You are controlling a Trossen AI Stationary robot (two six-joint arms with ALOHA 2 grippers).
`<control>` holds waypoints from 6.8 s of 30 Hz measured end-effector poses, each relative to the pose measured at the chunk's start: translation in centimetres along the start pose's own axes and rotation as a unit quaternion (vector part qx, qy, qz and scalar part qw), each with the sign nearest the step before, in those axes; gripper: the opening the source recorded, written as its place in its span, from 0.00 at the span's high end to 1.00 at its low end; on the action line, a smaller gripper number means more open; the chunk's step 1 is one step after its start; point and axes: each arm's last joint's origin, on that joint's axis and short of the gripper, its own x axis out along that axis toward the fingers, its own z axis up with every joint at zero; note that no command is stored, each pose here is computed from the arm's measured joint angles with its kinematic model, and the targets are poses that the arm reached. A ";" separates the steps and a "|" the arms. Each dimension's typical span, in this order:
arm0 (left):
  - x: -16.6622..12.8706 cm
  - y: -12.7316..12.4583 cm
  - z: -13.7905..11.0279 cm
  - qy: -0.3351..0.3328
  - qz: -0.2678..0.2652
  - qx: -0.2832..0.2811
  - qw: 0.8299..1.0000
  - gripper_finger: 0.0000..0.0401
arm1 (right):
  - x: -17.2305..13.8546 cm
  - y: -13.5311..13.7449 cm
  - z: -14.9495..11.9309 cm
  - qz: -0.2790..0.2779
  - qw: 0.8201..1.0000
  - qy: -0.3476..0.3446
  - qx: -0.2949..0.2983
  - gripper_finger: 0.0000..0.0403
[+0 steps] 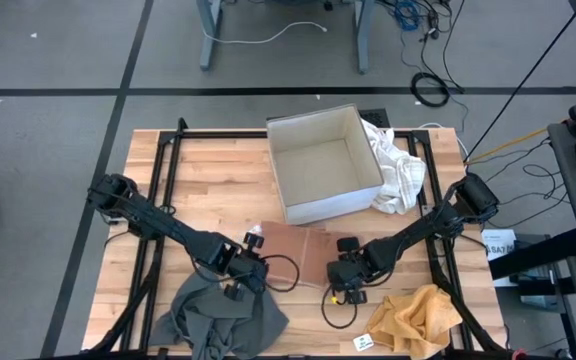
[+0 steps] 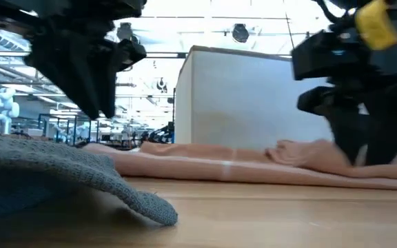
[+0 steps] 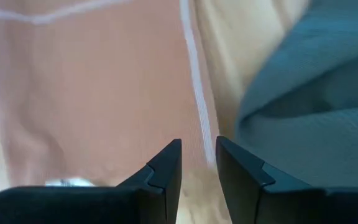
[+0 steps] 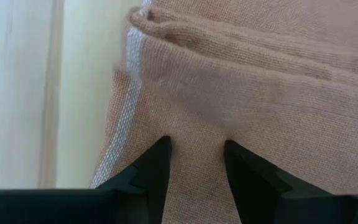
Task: Fold towel
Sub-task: Fold the brown towel
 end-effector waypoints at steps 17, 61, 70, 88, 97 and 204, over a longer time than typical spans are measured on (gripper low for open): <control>2.8 -2.7 0.3 0.000 0.052 0.065 0.997 0.57 | -0.9 0.2 0.1 0.008 1.000 -0.021 0.012 0.65; 4.8 -1.5 0.8 0.006 0.193 0.155 0.969 0.98 | -0.7 0.2 1.0 0.017 0.998 -0.055 0.017 0.65; 3.8 -2.4 3.3 -0.076 0.320 0.210 0.921 0.98 | 0.1 0.0 1.4 0.018 0.998 -0.061 0.022 0.65; 2.5 -1.9 6.5 -0.231 0.296 0.256 0.891 0.98 | 1.1 0.0 3.3 0.030 0.992 -0.125 -0.010 0.65; 2.6 -1.6 6.5 -0.231 0.297 0.252 0.892 0.98 | -2.3 1.5 3.7 -0.014 0.997 -0.075 -0.017 0.65; 3.9 3.5 8.1 -0.394 0.154 0.225 0.878 0.95 | -5.2 0.3 1.1 -0.304 0.926 -0.111 -0.197 0.99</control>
